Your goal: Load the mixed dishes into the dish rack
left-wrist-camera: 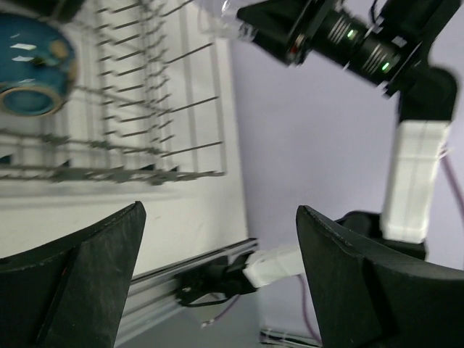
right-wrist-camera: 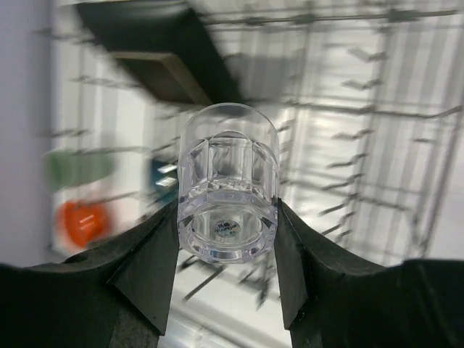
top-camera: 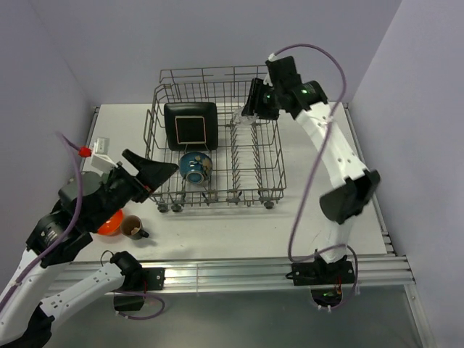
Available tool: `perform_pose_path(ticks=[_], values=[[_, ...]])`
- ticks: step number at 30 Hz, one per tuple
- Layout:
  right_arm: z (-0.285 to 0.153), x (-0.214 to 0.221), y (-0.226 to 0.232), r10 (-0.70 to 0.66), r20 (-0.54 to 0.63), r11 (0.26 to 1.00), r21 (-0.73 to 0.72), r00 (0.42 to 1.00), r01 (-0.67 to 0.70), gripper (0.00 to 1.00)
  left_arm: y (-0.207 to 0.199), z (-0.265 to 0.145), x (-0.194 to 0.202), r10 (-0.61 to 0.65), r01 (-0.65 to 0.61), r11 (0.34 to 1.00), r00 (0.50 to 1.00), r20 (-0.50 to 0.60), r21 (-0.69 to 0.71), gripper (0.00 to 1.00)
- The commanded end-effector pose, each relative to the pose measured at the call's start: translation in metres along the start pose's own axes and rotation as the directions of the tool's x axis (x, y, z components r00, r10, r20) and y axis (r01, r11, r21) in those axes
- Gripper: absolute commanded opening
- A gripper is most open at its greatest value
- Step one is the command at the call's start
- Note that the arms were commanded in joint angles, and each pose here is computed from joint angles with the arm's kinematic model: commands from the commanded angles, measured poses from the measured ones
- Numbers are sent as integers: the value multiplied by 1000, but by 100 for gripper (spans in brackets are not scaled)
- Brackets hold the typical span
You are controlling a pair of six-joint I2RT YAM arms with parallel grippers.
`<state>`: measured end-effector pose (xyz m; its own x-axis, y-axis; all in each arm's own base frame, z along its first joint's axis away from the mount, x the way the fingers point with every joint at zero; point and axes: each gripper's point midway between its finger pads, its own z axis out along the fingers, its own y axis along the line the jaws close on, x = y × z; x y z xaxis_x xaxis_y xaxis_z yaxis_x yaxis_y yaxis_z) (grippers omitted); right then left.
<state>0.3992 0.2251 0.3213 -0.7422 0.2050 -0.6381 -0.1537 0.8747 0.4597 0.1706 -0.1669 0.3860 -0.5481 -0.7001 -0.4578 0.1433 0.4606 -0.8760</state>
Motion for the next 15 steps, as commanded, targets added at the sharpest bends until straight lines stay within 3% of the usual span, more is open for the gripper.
perform_pose_path(ticks=[1,6,15], values=[[11,-12,-47,-96,-25,962,253,995,99,0,45,8,10,50,-56,979,998,-39,-198,91],[68,-11,-71,-108,-76,934,335,991,127,0,59,13,20,49,-68,964,996,-79,-258,88],[96,1,-100,-141,-136,883,430,981,186,0,77,6,18,61,-83,937,995,-75,-338,89]])
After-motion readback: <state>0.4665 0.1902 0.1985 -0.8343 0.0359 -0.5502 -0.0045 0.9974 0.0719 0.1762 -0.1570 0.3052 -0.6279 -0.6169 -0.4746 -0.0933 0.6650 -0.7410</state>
